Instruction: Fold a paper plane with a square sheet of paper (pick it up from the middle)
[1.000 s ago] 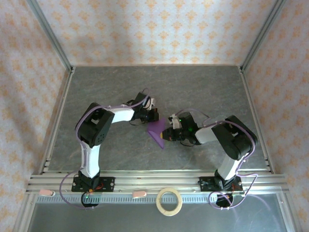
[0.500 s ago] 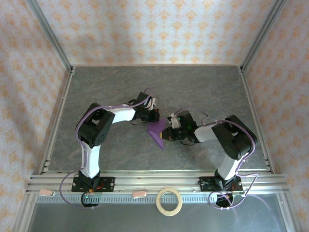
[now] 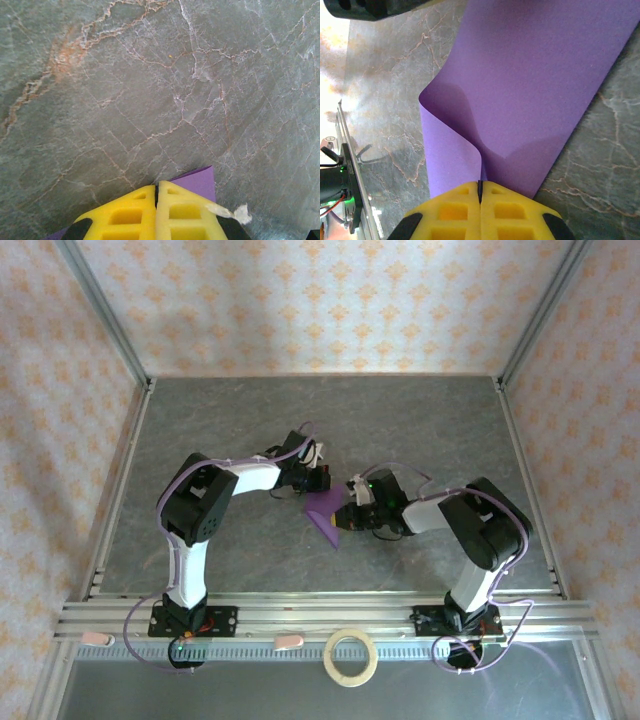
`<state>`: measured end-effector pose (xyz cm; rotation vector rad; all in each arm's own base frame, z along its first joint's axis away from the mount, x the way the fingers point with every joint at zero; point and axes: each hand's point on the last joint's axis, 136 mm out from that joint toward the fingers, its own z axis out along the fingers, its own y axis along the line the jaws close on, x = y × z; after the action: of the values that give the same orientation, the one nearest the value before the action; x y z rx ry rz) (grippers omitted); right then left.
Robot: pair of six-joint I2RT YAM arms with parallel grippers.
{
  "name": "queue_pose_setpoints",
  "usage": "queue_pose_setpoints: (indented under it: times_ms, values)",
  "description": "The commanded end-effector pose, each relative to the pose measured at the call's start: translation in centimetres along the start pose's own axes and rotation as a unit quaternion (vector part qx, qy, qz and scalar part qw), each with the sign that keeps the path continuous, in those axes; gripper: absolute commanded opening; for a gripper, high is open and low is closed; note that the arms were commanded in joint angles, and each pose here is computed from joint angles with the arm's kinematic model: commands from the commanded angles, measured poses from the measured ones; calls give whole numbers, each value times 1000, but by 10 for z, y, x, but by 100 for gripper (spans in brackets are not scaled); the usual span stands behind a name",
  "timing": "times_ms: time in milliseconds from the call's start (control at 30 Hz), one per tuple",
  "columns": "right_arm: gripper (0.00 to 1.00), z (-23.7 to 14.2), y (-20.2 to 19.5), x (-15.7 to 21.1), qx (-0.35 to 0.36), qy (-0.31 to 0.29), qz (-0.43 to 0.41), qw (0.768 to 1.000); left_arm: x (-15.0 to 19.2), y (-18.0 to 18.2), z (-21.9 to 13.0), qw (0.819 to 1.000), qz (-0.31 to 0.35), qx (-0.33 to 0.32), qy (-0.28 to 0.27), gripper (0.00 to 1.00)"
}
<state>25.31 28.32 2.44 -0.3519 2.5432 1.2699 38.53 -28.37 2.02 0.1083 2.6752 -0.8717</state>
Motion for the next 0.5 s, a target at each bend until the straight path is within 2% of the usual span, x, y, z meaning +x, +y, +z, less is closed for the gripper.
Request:
queue_pose_setpoints:
  times_ms: [0, 467]
  values:
    - [0, 4, -8, -13, 26, -23, -19, 999, 31, 28, 7, 997, -14, -57, 46, 0]
    - [0, -4, 6, -22, 14, -42, -37, 998, 28, 29, 5, 997, -15, -65, 40, 0]
